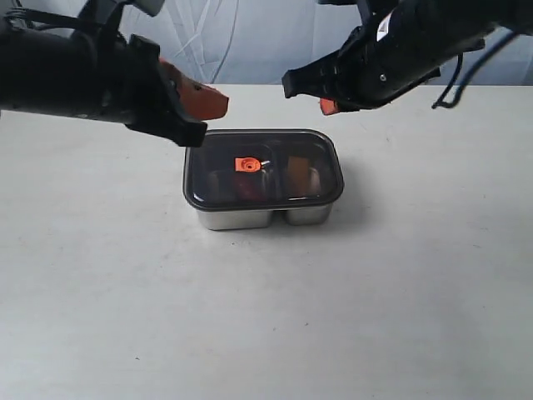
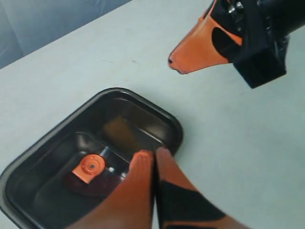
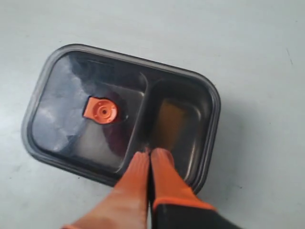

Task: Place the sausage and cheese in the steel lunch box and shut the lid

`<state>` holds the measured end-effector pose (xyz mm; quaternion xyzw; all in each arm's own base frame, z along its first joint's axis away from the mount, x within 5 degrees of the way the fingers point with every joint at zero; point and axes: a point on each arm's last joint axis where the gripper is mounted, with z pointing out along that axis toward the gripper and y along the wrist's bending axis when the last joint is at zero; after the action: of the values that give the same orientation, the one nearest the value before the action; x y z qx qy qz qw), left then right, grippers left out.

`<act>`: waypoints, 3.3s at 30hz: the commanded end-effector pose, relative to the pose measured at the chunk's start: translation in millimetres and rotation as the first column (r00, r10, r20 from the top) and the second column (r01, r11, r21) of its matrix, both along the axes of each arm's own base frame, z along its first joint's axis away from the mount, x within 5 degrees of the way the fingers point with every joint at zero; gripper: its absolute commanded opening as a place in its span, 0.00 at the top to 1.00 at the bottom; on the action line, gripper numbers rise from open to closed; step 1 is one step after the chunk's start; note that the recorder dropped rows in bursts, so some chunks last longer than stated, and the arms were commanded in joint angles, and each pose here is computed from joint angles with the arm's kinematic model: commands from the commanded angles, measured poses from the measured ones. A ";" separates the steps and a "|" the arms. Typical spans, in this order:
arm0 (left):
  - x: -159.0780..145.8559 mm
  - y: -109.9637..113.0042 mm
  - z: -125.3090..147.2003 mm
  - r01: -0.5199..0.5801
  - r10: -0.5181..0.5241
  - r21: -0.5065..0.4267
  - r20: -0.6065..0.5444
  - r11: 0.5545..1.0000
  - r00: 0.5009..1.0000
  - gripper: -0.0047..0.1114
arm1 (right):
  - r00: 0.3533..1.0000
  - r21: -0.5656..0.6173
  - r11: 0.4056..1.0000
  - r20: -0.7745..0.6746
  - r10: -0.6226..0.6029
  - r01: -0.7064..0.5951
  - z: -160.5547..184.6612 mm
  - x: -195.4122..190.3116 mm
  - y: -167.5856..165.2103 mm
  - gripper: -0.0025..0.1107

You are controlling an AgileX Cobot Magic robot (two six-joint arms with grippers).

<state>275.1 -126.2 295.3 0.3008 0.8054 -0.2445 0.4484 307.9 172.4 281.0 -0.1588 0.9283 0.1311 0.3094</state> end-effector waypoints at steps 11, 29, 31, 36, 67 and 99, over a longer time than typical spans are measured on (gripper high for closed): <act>-151.2 32.3 0.5 0.087 -0.094 -0.127 -0.053 0.988 0.994 0.96 | 0.991 0.162 0.982 0.114 0.076 -0.094 -16.6 -122.3 -12.3 0.99; -216.6 41.5 -8.9 0.225 -0.233 -0.182 -0.023 0.957 0.972 0.96 | 0.992 0.147 0.989 -0.112 0.052 -0.035 -49.7 -148.3 -21.3 0.99; -216.6 41.5 -8.9 0.225 -0.233 -0.182 -0.023 0.957 0.972 0.96 | 0.993 0.148 0.988 -0.110 0.052 -0.035 -49.6 -148.2 -21.2 0.99; -215.2 42.7 -7.2 0.205 -0.206 -0.176 0.014 0.963 0.978 0.96 | 0.994 0.156 0.987 -0.098 0.050 -0.035 -48.8 -147.3 -20.7 0.99; -223.8 99.1 -82.1 -0.429 0.587 -0.647 0.036 0.631 0.809 0.96 | 0.994 0.159 0.987 -0.101 0.049 -0.032 -48.8 -147.4 -20.7 0.99; -223.8 99.1 -82.8 -0.429 0.587 -0.627 0.057 0.650 0.807 0.96 | 0.724 0.615 0.773 0.463 -0.512 0.154 -43.0 -252.9 -154.6 0.99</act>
<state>52.2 -26.0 213.6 -0.0709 0.6760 -0.2985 0.6700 59.2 22.7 255.7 0.0479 0.7453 0.2616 0.6113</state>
